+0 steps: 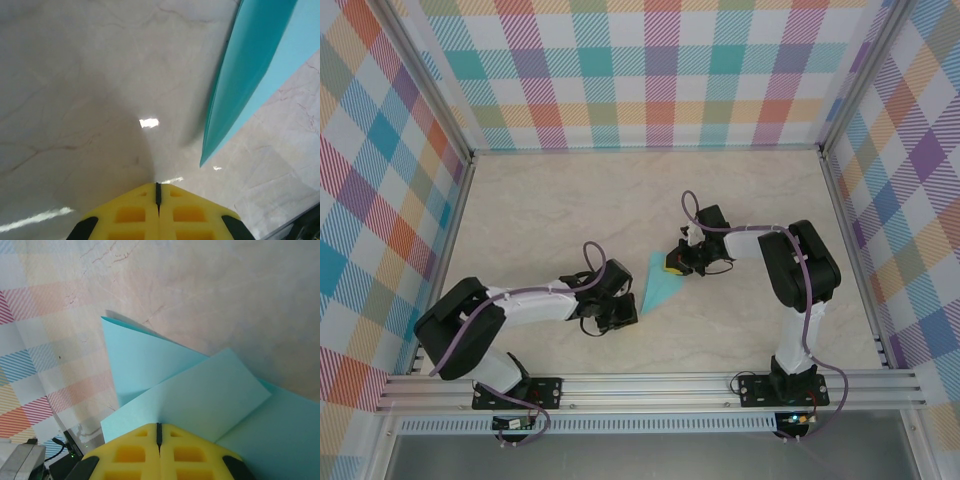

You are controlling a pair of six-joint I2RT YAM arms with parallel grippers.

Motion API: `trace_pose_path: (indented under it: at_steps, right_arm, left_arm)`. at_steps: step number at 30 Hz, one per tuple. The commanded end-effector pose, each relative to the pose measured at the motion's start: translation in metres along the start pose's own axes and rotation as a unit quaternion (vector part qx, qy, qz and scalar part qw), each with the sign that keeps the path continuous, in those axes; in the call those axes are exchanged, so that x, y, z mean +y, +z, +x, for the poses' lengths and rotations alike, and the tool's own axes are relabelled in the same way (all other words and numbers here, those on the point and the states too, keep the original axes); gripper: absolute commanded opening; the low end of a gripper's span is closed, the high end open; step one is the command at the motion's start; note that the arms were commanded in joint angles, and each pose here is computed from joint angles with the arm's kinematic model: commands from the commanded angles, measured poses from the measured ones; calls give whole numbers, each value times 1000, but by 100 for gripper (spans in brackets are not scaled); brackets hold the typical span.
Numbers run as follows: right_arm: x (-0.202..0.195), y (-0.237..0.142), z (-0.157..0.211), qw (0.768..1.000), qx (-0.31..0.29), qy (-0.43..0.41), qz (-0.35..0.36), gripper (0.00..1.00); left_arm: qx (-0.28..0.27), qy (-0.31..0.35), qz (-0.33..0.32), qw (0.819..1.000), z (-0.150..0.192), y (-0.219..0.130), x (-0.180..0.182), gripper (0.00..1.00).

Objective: Fold a paper plane with a square sheet of paper (pick it up from the middle)
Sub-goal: Fourth fold the wing at the center of the table.

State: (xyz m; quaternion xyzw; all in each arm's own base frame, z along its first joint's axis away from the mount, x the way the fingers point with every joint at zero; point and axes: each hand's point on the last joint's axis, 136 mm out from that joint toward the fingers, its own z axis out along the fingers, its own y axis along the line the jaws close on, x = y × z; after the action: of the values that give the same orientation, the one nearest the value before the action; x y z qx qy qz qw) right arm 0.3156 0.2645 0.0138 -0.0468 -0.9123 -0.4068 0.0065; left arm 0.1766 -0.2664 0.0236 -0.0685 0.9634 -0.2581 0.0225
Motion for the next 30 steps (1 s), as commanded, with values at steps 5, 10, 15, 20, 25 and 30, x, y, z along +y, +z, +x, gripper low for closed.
trace_pose_path:
  at_steps: [5, 10, 15, 20, 25, 30]
  right_arm:
    - [-59, 14, 22, 993, 25, 57, 99, 0]
    - [-58, 14, 21, 993, 25, 58, 97, 0]
    - [-57, 14, 21, 993, 26, 58, 96, 0]
    - [-57, 14, 22, 993, 28, 58, 94, 0]
    - [-49, 11, 21, 994, 25, 55, 86, 0]
    - [-29, 3, 16, 997, 22, 36, 65, 0]
  left_arm:
    - [-69, 47, 55, 995, -29, -24, -50, 2]
    - [-73, 50, 47, 995, -41, -9, -57, 1]
    - [-69, 47, 35, 996, -42, 2, -52, 0]
    - [-57, 41, 17, 997, -38, 11, -40, 0]
    - [-42, 30, 2, 999, -31, 19, -25, 0]
    - [-32, 26, -12, 999, -27, 26, -16, 0]
